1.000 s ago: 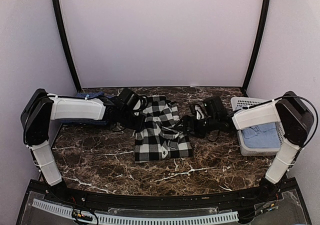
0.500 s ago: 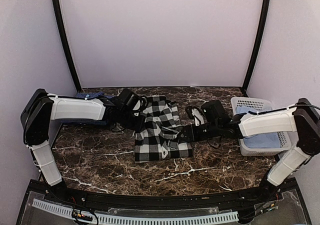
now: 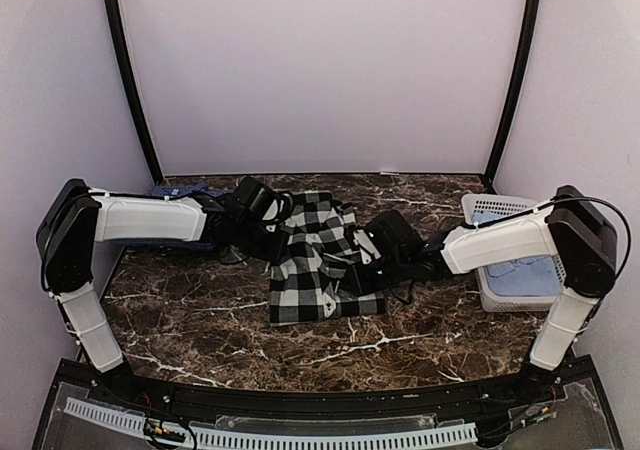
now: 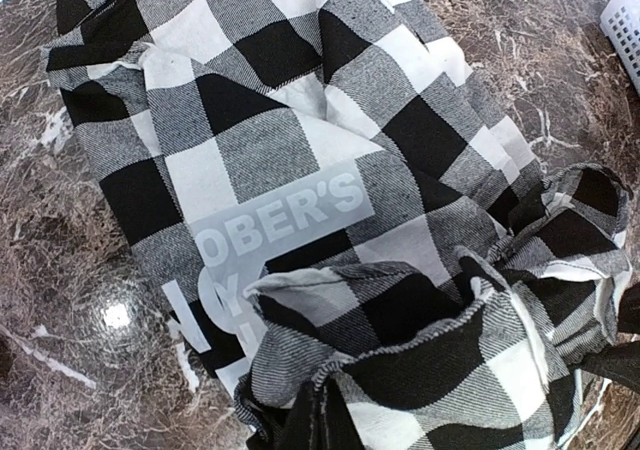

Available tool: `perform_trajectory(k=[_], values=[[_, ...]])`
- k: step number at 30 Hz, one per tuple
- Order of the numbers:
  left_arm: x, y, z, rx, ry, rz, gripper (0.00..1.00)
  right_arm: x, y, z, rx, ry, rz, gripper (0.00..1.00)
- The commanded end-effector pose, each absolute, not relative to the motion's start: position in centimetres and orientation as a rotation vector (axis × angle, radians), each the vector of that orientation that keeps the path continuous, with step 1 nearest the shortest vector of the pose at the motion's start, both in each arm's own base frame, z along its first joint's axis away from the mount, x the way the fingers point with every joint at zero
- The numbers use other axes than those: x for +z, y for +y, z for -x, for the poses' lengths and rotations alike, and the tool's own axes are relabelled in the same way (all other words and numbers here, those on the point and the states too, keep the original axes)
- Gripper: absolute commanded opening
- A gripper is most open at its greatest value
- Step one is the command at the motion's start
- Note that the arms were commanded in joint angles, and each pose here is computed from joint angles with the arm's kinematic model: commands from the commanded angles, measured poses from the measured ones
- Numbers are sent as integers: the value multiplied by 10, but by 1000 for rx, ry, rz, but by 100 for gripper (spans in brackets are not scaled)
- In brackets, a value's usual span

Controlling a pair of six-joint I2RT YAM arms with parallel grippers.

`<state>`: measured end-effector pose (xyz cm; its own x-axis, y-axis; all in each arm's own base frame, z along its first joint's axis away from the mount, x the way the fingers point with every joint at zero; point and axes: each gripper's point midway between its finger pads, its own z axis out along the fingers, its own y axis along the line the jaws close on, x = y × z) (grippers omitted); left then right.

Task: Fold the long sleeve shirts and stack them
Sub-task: Smooth out the 2/3-rectangle-folded shirt at the center of the board.

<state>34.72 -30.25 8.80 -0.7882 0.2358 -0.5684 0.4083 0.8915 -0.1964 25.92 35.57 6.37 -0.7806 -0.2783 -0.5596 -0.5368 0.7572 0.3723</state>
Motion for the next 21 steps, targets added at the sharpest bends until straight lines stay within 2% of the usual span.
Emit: perform_trajectory(k=[1,7,10,21], values=[[118,-305,-342,-503,2432,-488,0,79,364,-285,644,2437,545,29],[130,-308,-337,-550,2382,-525,0,80,372,-315,550,2450,480,41],[135,-310,-335,-572,2361,-530,0,78,376,-331,559,2445,444,44],[138,-308,-326,-612,2356,-546,0,93,384,-391,647,2370,341,64]])
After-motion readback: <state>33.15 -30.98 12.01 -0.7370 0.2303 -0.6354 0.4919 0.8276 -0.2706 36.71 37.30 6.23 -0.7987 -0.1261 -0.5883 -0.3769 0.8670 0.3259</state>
